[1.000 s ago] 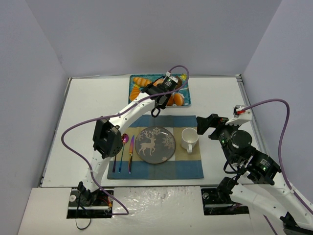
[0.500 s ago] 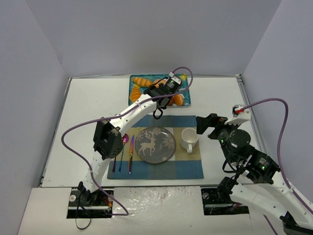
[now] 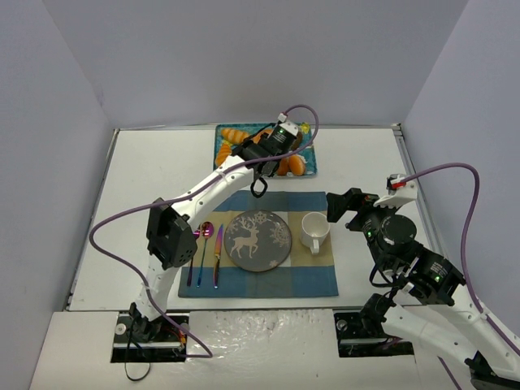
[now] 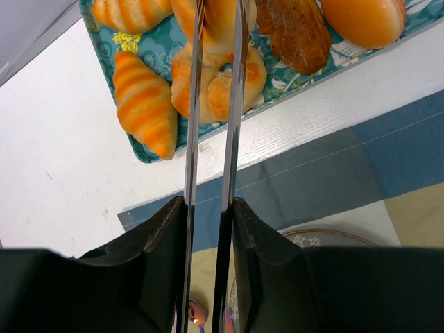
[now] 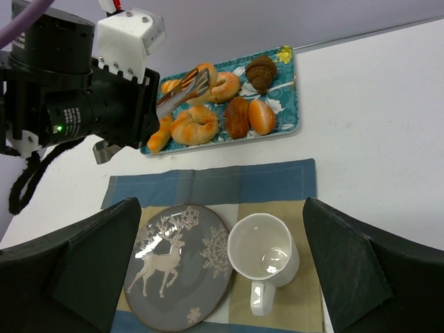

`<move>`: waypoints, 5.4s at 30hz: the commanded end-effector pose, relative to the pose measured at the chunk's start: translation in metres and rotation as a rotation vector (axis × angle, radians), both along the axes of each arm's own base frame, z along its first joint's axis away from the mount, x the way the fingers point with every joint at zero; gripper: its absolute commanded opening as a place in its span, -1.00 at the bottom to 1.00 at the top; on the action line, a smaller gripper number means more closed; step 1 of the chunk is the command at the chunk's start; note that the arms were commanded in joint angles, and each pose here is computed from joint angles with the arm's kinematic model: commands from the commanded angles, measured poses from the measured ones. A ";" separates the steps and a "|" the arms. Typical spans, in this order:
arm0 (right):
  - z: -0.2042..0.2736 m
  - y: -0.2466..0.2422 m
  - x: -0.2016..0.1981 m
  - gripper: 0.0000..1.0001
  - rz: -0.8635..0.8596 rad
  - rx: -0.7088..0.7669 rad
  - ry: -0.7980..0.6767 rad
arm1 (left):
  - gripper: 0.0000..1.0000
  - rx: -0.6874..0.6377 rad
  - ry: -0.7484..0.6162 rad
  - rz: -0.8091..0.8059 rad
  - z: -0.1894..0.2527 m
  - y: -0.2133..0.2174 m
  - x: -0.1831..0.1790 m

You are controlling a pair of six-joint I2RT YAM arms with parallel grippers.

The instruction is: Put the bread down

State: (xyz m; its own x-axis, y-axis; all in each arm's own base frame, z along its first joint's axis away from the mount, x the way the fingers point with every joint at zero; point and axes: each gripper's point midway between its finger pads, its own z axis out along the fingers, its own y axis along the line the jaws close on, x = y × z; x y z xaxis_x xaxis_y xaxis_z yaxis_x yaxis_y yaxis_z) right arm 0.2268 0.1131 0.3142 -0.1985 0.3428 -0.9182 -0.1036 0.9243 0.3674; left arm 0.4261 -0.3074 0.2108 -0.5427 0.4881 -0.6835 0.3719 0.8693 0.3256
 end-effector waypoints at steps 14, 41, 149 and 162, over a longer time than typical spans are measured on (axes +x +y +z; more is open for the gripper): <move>0.008 0.003 0.013 1.00 -0.045 -0.010 -0.019 | -1.00 -0.029 -0.018 -0.033 0.074 0.053 -0.110; 0.013 0.000 0.016 1.00 -0.068 -0.019 -0.024 | -1.00 -0.108 0.218 -0.242 0.017 0.068 -0.250; 0.005 0.018 0.015 1.00 0.027 -0.041 -0.001 | -0.09 -0.262 0.233 0.786 -0.094 0.325 0.051; 0.002 0.016 0.010 1.00 0.034 -0.018 -0.001 | 0.25 -0.283 0.349 0.804 -0.146 0.316 0.035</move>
State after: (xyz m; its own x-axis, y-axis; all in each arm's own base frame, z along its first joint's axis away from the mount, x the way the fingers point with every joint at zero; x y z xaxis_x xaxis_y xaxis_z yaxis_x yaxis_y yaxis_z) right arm 0.2332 0.1253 0.3060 -0.2366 0.2686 -0.9337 -0.1297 0.9437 0.3043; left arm 0.4495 0.0067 0.0498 -0.8834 -0.2540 -0.3939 -0.3117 0.9460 0.0890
